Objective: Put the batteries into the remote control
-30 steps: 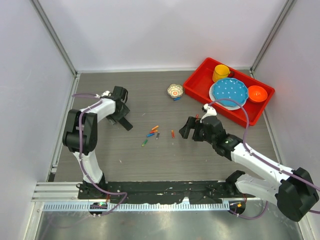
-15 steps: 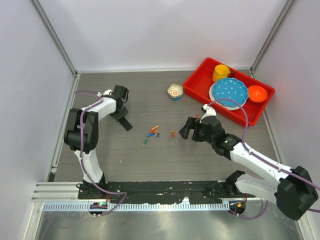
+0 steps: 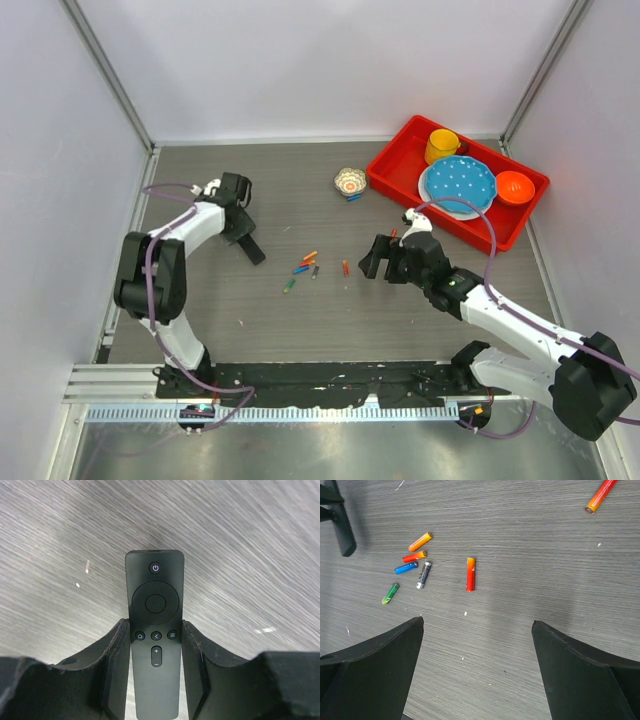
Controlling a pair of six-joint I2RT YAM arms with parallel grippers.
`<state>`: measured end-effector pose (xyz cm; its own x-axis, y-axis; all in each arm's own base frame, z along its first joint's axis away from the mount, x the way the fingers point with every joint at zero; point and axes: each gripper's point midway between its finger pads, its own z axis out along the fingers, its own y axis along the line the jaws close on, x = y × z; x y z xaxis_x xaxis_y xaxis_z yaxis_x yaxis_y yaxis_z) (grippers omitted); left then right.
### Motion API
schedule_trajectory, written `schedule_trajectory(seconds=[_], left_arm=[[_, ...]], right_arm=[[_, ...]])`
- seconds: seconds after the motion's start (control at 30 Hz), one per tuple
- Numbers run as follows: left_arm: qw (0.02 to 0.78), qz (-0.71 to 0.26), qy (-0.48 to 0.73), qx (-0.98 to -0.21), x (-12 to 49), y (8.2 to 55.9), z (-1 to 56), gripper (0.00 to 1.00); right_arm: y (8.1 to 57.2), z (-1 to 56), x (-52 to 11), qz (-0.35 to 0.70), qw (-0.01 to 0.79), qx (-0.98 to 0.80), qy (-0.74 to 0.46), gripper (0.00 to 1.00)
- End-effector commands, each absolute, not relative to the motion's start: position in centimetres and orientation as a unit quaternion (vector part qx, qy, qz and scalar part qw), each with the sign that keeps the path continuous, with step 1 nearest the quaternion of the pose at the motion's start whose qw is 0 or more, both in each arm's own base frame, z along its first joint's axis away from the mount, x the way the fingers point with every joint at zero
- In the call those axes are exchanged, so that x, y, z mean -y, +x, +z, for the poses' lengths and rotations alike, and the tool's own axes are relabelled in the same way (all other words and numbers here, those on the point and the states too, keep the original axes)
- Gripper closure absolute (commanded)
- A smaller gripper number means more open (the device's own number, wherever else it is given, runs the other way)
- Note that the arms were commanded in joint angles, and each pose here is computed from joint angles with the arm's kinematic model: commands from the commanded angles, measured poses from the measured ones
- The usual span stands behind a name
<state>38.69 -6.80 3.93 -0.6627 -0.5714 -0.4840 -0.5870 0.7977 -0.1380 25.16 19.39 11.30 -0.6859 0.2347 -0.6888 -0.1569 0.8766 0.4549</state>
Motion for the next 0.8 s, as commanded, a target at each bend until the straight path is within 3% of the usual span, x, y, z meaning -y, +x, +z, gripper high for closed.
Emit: schedule_trajectory(seconds=[0.0, 0.23, 0.4, 0.53, 0.7, 0.77], left_arm=[[0.311, -0.063, -0.297, -0.901, 8.8, 39.0, 8.6, 1.00], [0.358, -0.209, -0.245, -0.877, 13.2, 36.8, 13.3, 1.00], [0.430, -0.319, -0.185, -0.824, 17.3, 33.8, 17.7, 1.00], [0.533, -0.409, -0.126, -0.730, 20.5, 31.5, 22.8, 1.00], [0.544, -0.483, -0.101, -0.678, 21.4, 28.4, 23.7, 1.00], [0.551, -0.505, -0.092, -0.658, 21.5, 27.6, 24.7, 1.00]], right_arm=[[26.0, 13.7, -19.5, 0.255, 0.425, -0.868, 0.019, 0.05], [26.2, 14.7, -18.6, 0.242, 0.444, -0.862, 0.035, 0.05], [26.3, 14.6, -18.0, 0.241, 0.455, -0.855, 0.057, 0.06], [25.7, 15.9, -19.6, 0.301, 0.458, -0.835, 0.046, 0.08], [23.7, 17.2, -22.0, 0.369, 0.426, -0.826, -0.008, 0.08], [22.9, 18.2, -23.3, 0.415, 0.418, -0.808, -0.018, 0.03]])
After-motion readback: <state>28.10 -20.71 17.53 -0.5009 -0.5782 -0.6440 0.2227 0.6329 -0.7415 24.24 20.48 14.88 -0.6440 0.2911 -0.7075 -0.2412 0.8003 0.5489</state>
